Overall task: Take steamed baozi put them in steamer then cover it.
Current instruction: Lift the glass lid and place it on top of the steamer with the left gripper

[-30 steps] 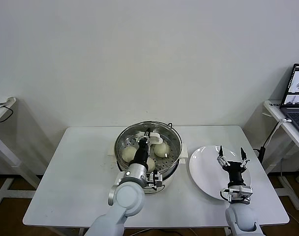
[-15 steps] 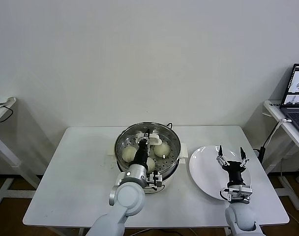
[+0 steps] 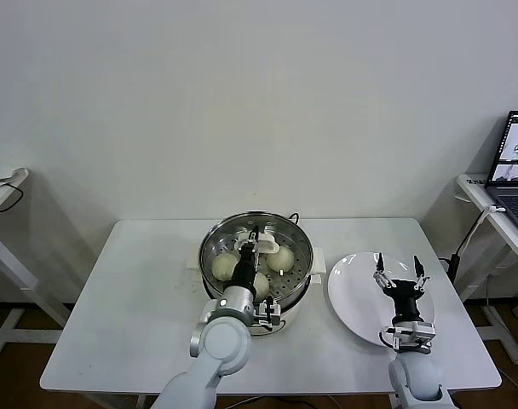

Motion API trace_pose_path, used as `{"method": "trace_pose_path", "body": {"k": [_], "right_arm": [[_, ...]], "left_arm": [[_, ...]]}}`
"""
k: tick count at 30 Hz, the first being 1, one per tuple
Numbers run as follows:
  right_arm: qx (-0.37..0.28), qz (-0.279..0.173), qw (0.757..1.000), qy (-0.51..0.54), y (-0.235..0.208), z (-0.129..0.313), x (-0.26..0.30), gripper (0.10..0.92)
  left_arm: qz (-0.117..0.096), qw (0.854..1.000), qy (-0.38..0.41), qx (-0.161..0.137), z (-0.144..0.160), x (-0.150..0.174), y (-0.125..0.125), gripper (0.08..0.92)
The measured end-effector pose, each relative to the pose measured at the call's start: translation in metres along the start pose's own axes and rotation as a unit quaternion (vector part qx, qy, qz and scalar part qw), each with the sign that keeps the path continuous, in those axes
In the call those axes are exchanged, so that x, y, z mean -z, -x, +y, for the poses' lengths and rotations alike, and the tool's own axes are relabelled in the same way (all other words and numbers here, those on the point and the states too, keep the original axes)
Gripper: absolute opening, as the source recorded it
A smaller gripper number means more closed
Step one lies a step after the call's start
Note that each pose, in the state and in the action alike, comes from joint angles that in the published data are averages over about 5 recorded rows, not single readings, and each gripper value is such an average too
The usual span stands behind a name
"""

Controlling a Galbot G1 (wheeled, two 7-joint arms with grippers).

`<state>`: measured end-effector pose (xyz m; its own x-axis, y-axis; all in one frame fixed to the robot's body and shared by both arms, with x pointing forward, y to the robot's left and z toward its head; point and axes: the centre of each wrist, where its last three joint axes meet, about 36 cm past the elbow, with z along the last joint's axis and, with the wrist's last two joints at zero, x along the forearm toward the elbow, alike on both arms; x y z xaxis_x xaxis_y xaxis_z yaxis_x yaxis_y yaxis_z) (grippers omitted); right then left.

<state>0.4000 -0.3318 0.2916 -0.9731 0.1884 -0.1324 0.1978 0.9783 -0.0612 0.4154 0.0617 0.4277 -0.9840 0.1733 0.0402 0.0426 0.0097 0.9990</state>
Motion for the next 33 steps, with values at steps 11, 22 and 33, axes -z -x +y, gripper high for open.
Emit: {"method": "trace_pose_path", "body": {"k": [11, 22, 33], "right_arm": [[0.002, 0.001, 1.000, 0.002, 0.000, 0.003, -0.001, 0.823], [0.007, 0.001, 1.000, 0.003, 0.001, 0.007, -0.001, 0.823], [0.014, -0.007, 1.000, 0.003, 0.005, 0.010, 0.002, 0.823]], "left_arm": [[0.000, 1.000, 0.005, 0.000, -0.001, 0.000, -0.007, 0.328], [-0.002, 1.000, -0.004, 0.006, 0.008, -0.004, -0.025, 0.637], [-0.028, 0.998, -0.060, -0.003, 0.032, -0.027, -0.065, 0.821]]}}
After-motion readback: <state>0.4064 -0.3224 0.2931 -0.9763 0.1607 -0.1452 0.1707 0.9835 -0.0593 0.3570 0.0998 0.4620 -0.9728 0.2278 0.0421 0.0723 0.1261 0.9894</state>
